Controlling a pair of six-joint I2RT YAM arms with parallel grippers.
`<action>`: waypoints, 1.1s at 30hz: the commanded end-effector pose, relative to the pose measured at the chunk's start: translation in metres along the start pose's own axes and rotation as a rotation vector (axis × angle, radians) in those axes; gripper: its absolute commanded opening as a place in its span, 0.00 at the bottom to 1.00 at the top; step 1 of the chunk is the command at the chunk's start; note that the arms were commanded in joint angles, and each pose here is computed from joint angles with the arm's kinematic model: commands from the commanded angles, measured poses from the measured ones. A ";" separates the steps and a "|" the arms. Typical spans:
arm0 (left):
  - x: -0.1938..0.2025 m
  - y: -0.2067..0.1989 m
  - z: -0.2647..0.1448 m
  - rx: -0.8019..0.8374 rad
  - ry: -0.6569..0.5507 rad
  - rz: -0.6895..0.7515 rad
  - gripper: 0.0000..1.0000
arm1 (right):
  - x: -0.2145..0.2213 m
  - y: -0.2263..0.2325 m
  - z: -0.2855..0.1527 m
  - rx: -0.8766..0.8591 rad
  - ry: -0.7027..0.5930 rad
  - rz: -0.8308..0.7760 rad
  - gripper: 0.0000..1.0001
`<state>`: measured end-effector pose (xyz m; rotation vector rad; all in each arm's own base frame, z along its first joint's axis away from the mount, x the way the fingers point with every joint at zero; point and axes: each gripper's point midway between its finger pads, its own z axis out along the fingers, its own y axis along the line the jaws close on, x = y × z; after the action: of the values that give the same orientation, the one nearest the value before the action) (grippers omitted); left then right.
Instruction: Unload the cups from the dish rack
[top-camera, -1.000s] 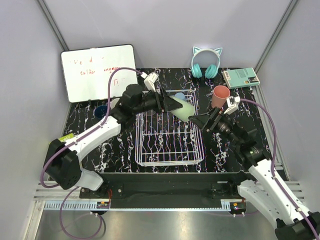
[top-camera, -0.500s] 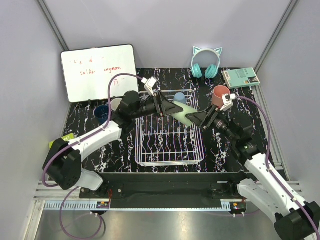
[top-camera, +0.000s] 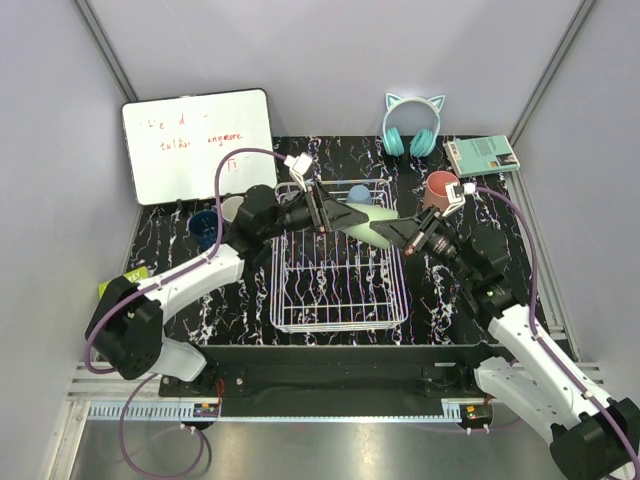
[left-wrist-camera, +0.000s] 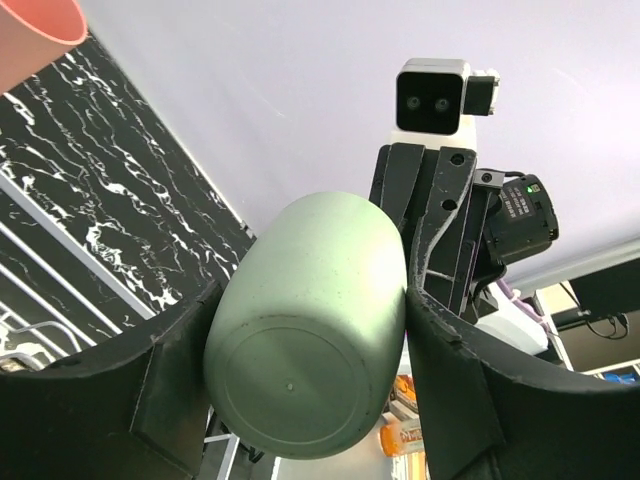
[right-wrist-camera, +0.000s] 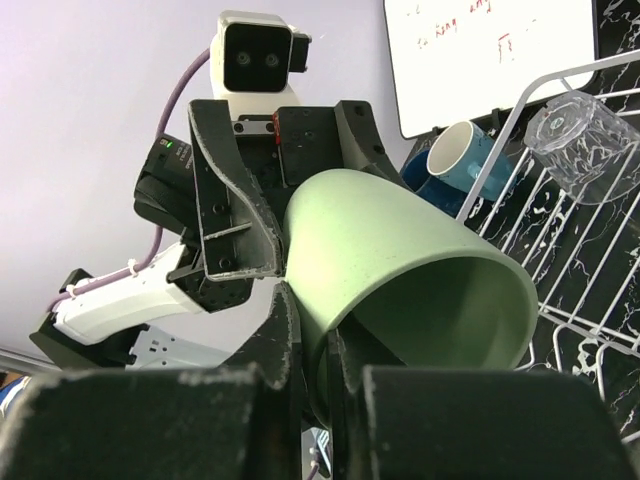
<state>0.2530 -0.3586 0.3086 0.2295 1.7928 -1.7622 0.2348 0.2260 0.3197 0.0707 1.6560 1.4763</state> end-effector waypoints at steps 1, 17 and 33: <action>0.015 -0.003 0.004 -0.009 0.050 0.080 0.34 | 0.010 -0.019 -0.002 0.077 0.018 -0.040 0.00; -0.070 0.027 -0.069 -0.447 -0.271 0.155 0.99 | -0.030 -0.010 -0.045 0.278 -0.148 -0.165 0.00; -0.022 0.083 -0.146 -0.804 -0.256 0.065 0.99 | -0.204 -0.099 -0.004 1.207 -0.240 -0.203 0.00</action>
<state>0.2821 -0.2214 0.2549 -0.2300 2.0601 -0.9417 0.3907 0.1113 0.3728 0.5493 1.8955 0.3124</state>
